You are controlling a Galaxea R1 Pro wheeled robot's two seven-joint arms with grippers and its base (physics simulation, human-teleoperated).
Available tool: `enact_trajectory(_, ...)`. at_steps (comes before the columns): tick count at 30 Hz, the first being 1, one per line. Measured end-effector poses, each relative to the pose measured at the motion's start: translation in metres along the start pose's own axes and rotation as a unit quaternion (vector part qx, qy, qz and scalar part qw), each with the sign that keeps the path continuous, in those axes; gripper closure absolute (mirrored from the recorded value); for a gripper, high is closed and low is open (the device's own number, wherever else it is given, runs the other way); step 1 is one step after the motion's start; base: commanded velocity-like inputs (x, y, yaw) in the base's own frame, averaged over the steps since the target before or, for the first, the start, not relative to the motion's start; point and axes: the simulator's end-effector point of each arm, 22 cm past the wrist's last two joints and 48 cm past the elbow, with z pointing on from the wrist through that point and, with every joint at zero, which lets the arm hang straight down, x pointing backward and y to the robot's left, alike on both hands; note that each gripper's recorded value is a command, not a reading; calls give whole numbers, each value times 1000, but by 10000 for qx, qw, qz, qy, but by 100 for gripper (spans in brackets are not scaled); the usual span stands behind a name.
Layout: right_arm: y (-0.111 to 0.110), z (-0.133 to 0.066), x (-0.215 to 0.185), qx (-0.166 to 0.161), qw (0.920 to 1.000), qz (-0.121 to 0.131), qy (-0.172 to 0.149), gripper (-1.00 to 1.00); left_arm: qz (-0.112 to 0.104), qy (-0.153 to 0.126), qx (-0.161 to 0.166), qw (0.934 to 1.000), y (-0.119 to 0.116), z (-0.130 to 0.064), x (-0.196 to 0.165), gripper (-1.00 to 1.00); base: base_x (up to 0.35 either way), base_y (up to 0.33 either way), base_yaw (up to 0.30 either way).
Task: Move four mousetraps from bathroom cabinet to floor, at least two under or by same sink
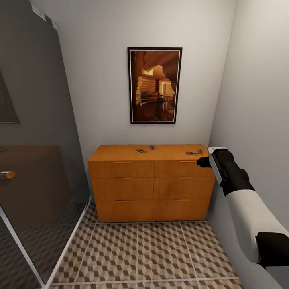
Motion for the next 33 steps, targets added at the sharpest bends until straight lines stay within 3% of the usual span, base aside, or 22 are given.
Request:
enact_trajectory(26, -5, -2, -9, 18, 10000, 26, -36, -100, -2, 66, 2, 10000, 0, -1, 6, -100, 317, 0, 0)
enact_trajectory(33, -15, -1, -9, 85, 9999, 37, -40, -100, -2, 68, 2, 10000, 0, -1, 6, -100, 333, 0, 0)
